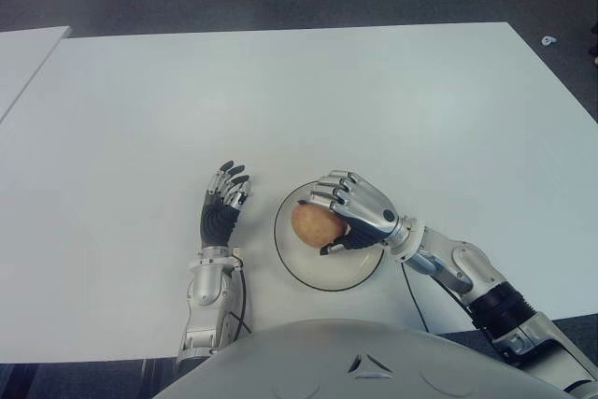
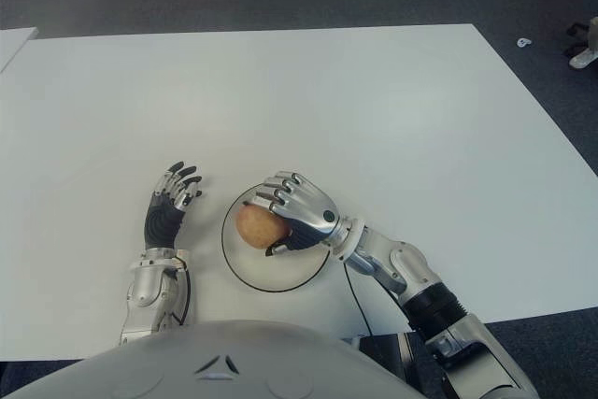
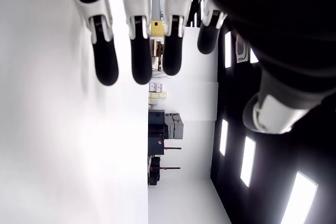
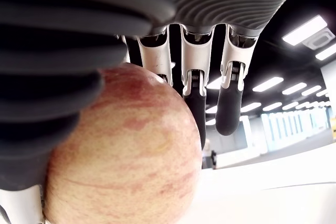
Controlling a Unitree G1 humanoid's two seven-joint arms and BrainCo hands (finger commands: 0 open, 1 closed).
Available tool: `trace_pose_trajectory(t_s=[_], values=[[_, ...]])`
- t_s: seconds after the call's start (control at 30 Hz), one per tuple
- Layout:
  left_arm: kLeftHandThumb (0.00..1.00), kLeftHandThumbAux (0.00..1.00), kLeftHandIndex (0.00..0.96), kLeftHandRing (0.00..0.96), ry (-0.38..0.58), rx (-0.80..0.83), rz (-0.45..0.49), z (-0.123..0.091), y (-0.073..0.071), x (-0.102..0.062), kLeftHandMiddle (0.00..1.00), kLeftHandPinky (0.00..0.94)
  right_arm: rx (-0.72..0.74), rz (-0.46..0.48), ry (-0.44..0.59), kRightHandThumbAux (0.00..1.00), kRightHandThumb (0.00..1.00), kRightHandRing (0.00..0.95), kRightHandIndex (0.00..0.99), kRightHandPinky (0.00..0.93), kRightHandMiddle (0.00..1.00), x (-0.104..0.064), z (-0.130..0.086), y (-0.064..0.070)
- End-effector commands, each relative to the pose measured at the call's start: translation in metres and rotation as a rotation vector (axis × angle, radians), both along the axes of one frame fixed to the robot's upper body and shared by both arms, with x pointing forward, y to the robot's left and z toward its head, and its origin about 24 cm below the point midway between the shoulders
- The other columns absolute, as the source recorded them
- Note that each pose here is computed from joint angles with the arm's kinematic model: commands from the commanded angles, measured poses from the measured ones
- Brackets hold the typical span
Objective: Put the apples into the plate.
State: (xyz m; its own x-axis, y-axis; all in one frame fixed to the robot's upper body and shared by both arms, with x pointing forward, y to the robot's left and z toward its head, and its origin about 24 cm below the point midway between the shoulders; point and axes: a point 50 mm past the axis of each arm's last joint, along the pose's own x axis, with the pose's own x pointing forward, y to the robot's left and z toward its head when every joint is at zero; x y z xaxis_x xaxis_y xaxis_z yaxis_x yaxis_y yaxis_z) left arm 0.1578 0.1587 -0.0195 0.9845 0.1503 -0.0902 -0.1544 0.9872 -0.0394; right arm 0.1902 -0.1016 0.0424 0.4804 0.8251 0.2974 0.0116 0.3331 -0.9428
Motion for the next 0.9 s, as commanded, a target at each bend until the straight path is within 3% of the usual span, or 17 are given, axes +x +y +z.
trace_pose_trajectory(t_s=[0.03, 0.67, 0.77, 0.8, 0.87, 0.9], values=[[0.412, 0.592, 0.164, 0.292, 0.067, -0.005, 0.005, -0.01, -0.002, -0.007, 0.233, 0.36, 0.01, 0.0, 0.007, 0.705, 0.721, 0.862, 0.442, 0.872, 0.83, -0.004, -0.003, 0.0], [0.393, 0.583, 0.157, 0.298, 0.056, -0.01, 0.005, -0.009, -0.002, -0.008, 0.232, 0.359, 0.033, 0.012, 0.006, 0.703, 0.72, 0.847, 0.441, 0.857, 0.821, -0.001, 0.0, -0.001], [0.393, 0.587, 0.159, 0.296, 0.052, -0.002, 0.007, -0.009, -0.001, -0.007, 0.233, 0.357, 0.043, 0.016, 0.0, 0.707, 0.699, 0.73, 0.433, 0.698, 0.737, 0.001, 0.006, -0.002], [0.395, 0.59, 0.162, 0.294, 0.051, 0.001, 0.007, -0.009, -0.001, -0.007, 0.233, 0.355, 0.041, 0.017, 0.002, 0.63, 0.558, 0.56, 0.395, 0.542, 0.583, 0.001, 0.008, -0.002], [0.396, 0.593, 0.164, 0.292, 0.049, 0.004, 0.007, -0.009, 0.0, -0.007, 0.233, 0.353, 0.039, 0.018, 0.006, 0.563, 0.431, 0.41, 0.361, 0.406, 0.447, 0.002, 0.009, -0.003], [0.396, 0.593, 0.165, 0.292, 0.049, 0.003, 0.007, -0.01, 0.0, -0.007, 0.232, 0.353, 0.036, 0.013, 0.0, 0.549, 0.405, 0.378, 0.354, 0.378, 0.418, 0.002, 0.009, -0.003]])
